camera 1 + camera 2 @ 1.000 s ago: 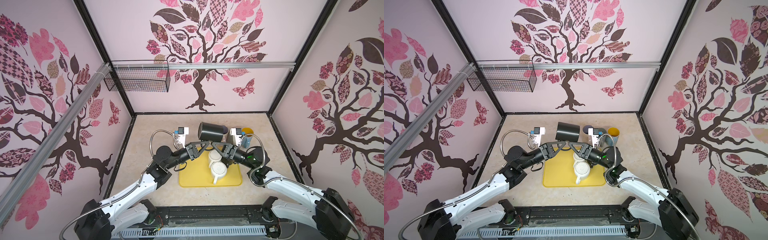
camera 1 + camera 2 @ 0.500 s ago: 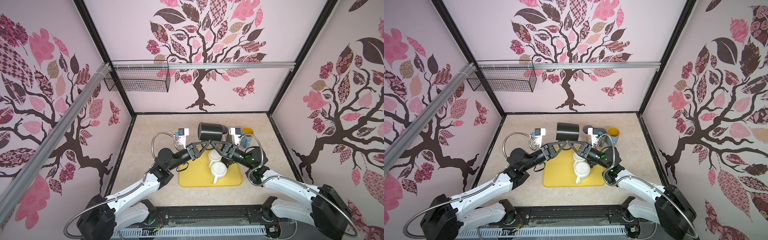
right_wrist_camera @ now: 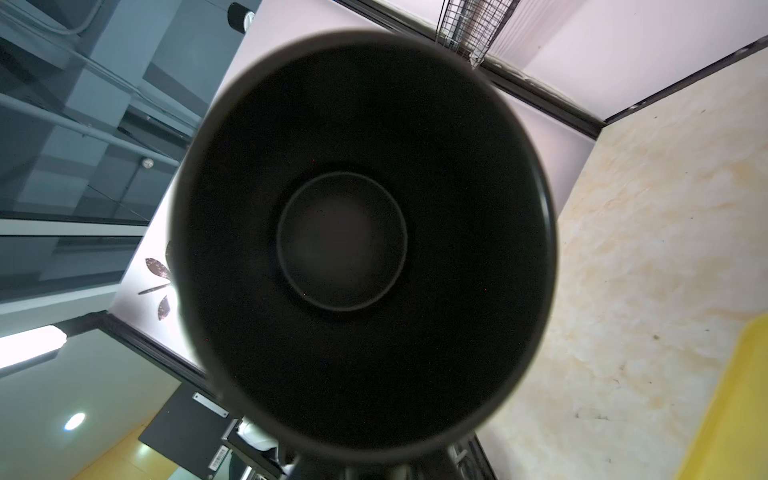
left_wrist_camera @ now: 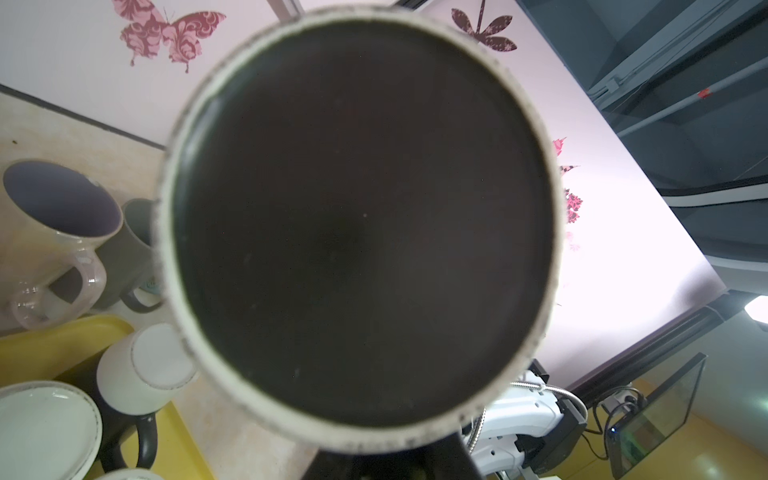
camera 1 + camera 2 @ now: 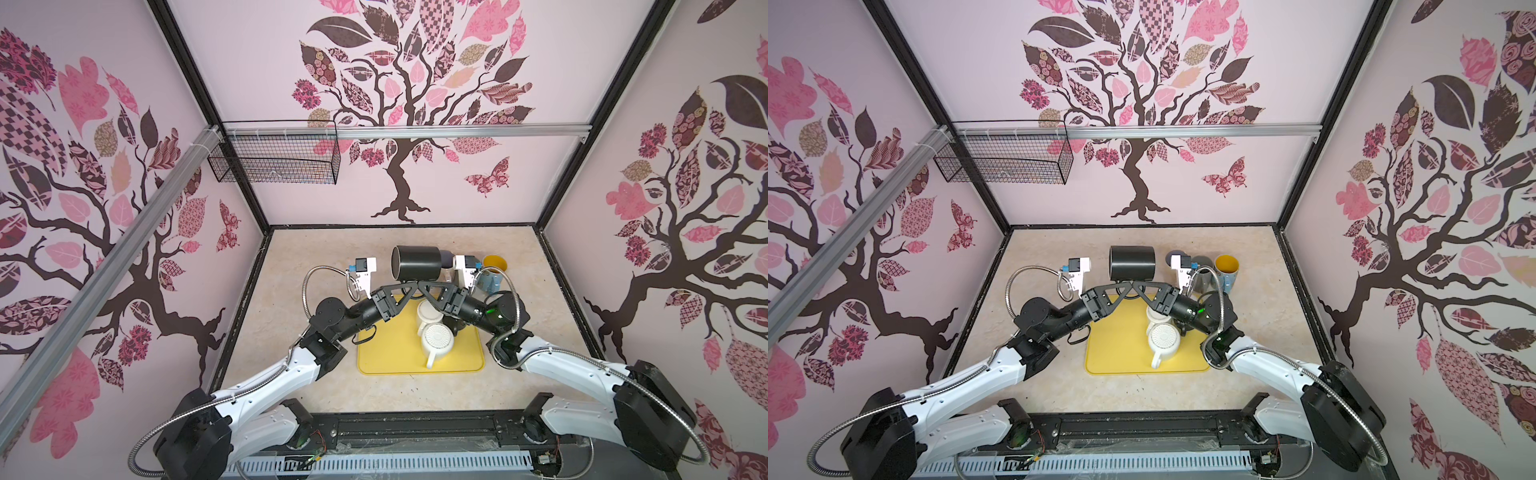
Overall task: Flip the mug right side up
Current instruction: 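Raise the black mug with the left gripper while the right gripper grasps its side, then open the left gripper off the black mug while the right gripper holds it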
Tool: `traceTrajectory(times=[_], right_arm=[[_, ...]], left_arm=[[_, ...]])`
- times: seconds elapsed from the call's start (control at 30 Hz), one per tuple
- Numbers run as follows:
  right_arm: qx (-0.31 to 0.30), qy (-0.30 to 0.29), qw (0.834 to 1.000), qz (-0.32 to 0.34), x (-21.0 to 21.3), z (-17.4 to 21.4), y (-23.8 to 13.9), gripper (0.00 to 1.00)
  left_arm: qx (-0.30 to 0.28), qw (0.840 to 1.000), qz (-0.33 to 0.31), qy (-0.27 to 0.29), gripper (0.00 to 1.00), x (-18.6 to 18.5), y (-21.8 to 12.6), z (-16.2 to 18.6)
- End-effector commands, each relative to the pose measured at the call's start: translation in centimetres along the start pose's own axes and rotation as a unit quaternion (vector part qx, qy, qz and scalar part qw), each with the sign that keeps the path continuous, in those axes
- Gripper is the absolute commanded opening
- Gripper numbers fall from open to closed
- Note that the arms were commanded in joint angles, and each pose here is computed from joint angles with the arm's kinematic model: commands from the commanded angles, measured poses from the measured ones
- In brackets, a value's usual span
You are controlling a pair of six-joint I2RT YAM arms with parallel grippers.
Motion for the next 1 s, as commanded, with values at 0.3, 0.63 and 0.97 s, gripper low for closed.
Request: traceTrajectory(times=[0.3, 0.63, 0.97], right_arm=[[-0.069, -0.060, 0.995, 0.032, 1.4, -3.6, 0.8, 0.00], [0.000, -0.133, 0.981, 0.142, -0.1, -3.3, 0.9, 0.00], [0.084, -0.189, 0.928, 0.310, -2.9, -4.1, 1.9, 0.00]], left_arm=[[0.026, 0.965, -0.230, 0.123, 0.96, 0.7, -3.0, 0.3], [-0.034, 0.873, -0.436, 0.214, 0.97, 0.8, -7.7, -2.4], [-0.007, 0.853, -0.468, 0.232, 0.95, 3.9, -9.5, -0.7]])
Point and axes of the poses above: each gripper's point midway between its finger pads, its own y axis out along the fingers, its own x axis along the line the jaws close on, z = x × y, the point moved 7 cm from there along -y, back along the fingers, and after that the axes turned 11 degrees about -y, right-handed, at the moved point
